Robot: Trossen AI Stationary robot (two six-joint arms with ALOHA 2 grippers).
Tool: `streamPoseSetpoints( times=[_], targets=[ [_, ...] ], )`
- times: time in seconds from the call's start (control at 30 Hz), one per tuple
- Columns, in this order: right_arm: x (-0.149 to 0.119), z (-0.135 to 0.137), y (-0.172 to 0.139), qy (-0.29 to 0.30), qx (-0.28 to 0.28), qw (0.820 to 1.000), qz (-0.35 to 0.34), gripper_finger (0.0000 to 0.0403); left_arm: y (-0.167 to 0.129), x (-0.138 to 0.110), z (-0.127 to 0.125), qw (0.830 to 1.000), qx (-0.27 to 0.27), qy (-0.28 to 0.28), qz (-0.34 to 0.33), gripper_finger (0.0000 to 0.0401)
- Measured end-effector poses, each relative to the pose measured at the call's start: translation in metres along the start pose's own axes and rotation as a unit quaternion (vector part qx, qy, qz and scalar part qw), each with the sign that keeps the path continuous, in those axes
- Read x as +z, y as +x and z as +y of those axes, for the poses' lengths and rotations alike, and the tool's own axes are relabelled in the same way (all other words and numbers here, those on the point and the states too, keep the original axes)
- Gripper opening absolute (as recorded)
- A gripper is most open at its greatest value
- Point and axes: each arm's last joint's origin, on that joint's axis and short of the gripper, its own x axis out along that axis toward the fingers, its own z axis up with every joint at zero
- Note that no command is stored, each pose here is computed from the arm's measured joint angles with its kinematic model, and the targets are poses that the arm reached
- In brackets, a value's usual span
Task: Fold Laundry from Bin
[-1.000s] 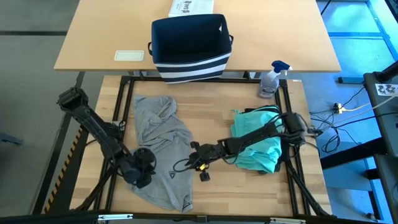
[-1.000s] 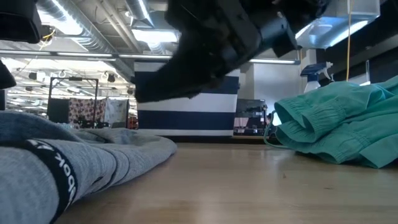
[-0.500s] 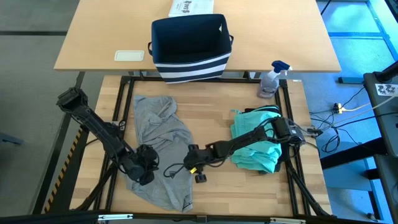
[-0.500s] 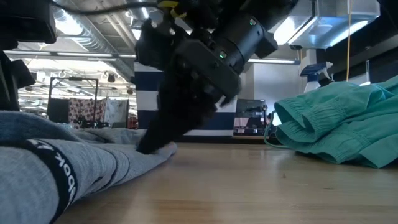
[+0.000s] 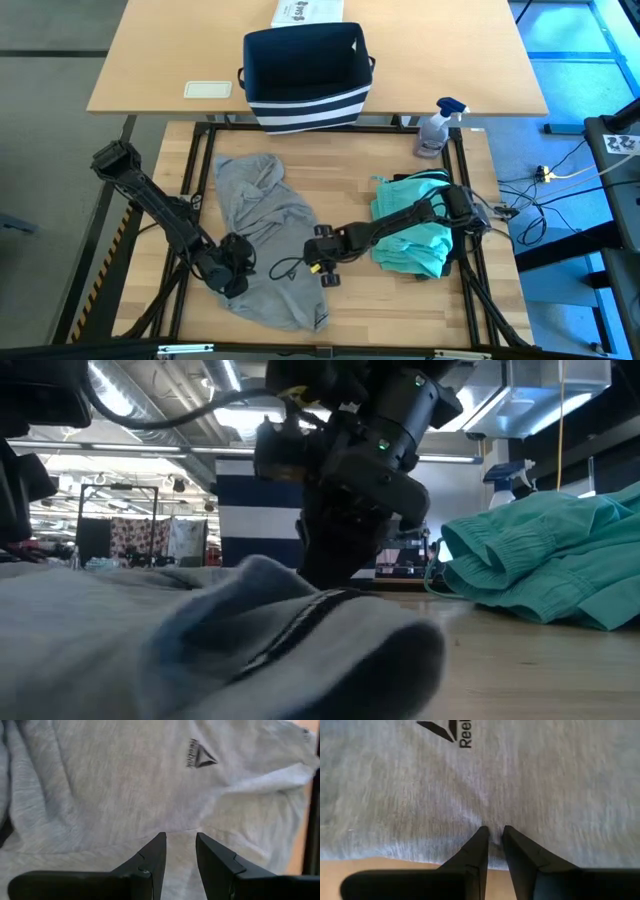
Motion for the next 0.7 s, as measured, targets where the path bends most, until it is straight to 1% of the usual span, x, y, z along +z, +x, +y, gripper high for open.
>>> streamPoseSetpoints(
  times=[0.2,0.37,0.53,0.7],
  targets=[
    [-0.001,-0.015,-0.011,0.018,-0.02,1.0,0.011,0.0066,0.0,0.001,-0.002,1.0,-0.011,-0.004,-0.007,0.0101],
    [0.003,-0.024,-0.02,0.015,-0.028,0.999,0.001,0.0066,0.0,0.002,-0.003,1.0,-0.011,0.01,-0.012,0.0101],
    [0.003,-0.026,-0.022,0.008,-0.027,1.0,0.002,0.0066,0.001,0.004,-0.002,1.0,-0.007,0.017,-0.016,0.0101],
    [0.004,-0.028,-0.024,0.008,-0.021,1.0,-0.002,0.0066,0.0,0.013,-0.003,0.999,-0.005,0.029,-0.028,0.0101]
  ],
)
